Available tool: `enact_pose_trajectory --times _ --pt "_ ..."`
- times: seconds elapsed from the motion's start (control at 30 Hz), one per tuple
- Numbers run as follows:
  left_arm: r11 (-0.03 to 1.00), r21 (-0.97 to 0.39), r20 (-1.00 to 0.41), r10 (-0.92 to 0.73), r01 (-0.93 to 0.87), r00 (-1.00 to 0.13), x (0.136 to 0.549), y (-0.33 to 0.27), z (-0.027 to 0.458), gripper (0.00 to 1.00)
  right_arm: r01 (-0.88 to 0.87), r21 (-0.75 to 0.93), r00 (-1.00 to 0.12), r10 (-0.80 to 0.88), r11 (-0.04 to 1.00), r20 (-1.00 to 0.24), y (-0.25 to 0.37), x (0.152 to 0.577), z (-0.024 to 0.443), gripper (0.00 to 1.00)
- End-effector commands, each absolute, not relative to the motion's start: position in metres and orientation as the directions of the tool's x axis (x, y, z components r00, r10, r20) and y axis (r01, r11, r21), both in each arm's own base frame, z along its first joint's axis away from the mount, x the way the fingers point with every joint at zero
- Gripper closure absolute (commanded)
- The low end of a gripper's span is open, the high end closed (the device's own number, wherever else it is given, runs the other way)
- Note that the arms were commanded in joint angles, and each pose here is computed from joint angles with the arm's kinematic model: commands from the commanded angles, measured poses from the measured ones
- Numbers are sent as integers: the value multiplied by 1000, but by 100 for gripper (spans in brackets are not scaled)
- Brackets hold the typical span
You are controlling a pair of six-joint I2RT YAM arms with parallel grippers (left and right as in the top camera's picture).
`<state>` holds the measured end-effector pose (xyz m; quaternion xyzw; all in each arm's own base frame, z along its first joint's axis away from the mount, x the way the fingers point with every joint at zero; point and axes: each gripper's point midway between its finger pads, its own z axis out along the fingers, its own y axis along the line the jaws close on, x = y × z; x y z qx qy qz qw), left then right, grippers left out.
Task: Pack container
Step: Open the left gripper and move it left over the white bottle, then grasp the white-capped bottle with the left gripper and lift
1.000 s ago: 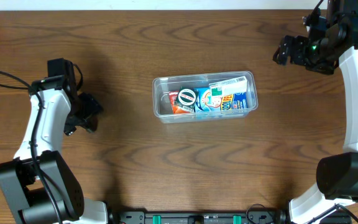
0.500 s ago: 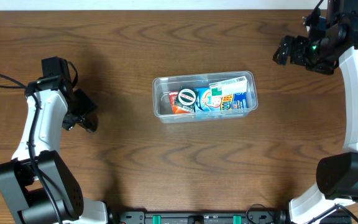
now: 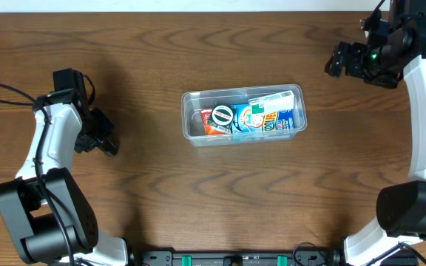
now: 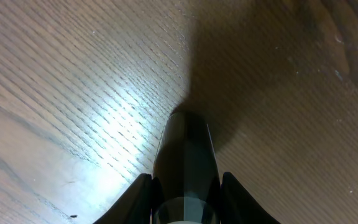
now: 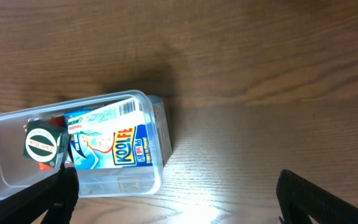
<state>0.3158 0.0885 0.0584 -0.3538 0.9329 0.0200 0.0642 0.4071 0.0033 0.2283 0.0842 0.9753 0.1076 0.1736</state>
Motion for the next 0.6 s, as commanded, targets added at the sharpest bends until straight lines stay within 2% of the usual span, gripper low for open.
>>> enact_pose_trajectory --times 0.0,0.17,0.2,0.23,0.37,0.57 --pt "763 8 -106 -642 -647 -759 312 88 50 78 127 248 -921 207 960 -330 7 408 233 1" --pt "766 -2 -111 -639 -643 -761 315 88 54 81 127 248 -921 207 960 -330 7 408 233 1" --pt "779 -16 -107 -624 -626 -774 317 85 56 81 127 248 -921 207 960 -330 7 408 233 1" --pt "789 -31 -103 -613 -613 -783 319 83 58 85 128 248 -921 208 960 -330 7 408 233 1" --pt "817 -62 -97 -577 -574 -811 325 76 72 87 127 248 -921 207 960 -330 7 408 233 1" --pt "885 -96 -175 -466 -456 -867 336 61 105 88 128 248 -921 208 960 -330 7 408 233 1"
